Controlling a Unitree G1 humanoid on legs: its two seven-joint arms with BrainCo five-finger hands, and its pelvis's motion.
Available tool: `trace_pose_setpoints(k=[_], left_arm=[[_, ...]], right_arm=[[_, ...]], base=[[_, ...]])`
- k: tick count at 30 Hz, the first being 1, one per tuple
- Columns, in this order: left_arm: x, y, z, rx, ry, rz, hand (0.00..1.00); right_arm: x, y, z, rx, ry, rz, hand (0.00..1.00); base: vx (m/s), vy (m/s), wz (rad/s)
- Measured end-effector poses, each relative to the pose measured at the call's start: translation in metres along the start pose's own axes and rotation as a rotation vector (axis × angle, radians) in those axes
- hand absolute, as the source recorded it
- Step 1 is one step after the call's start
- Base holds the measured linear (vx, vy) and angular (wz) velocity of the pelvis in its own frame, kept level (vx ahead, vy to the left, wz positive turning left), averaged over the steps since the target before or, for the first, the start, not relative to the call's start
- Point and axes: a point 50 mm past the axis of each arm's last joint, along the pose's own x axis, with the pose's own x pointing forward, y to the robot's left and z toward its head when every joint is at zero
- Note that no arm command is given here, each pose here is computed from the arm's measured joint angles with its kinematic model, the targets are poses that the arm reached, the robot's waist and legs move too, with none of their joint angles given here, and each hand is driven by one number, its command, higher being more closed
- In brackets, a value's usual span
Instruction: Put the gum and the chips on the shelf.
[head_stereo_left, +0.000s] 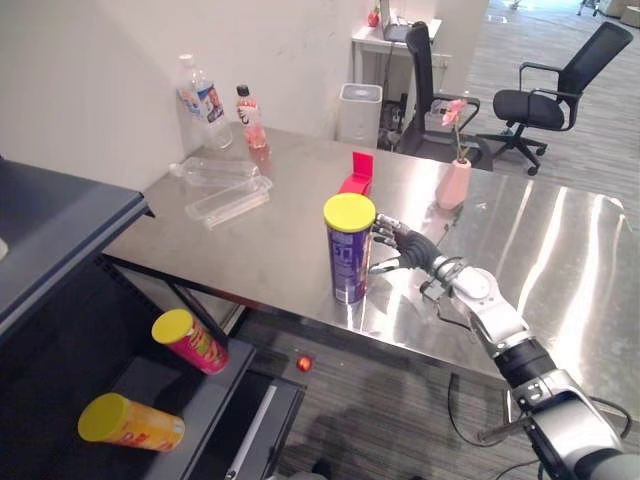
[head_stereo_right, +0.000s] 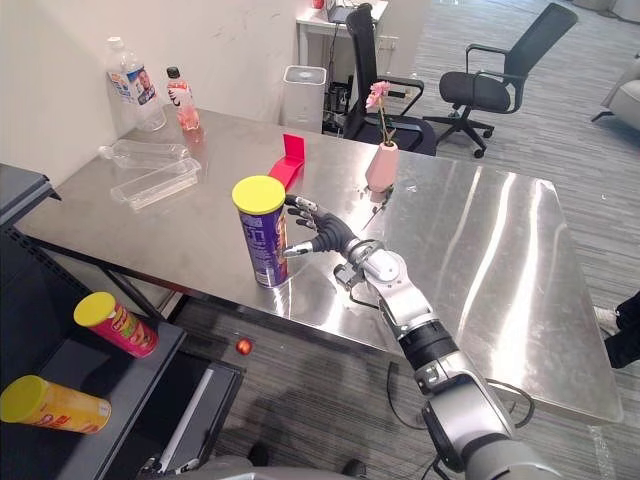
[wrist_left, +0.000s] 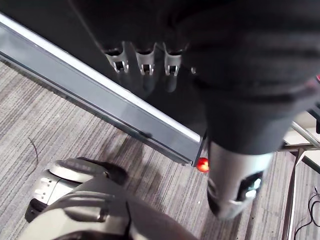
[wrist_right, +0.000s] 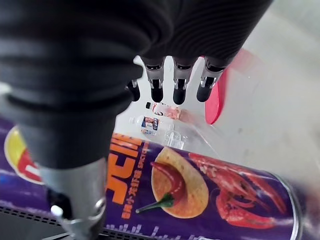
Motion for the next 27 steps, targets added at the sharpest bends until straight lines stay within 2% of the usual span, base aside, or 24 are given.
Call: trace_pose_setpoints(k=[12, 13, 27], left_arm=[[0.000, 0.000, 0.003, -0.003, -0.012, -0.001, 0.00], [0.000, 0.000, 0.003, -0.003, -0.013, -0.001, 0.00], [0.000, -0.001, 0.003, 0.008, -0.015, -0.007, 0.00]], right_arm=[[0.010, 0.018, 0.005, -0.019, -0.008, 0.115, 0.00], [0.010, 0.019, 0.005, -0.021, -0.006, 0.123, 1.00], [0.011, 0.023, 0.007, -0.059, -0.012, 0.153, 1.00]], base=[[0.01, 0.013, 0.04], [0.00, 0.000, 0.00], [0.00, 0.000, 0.00]])
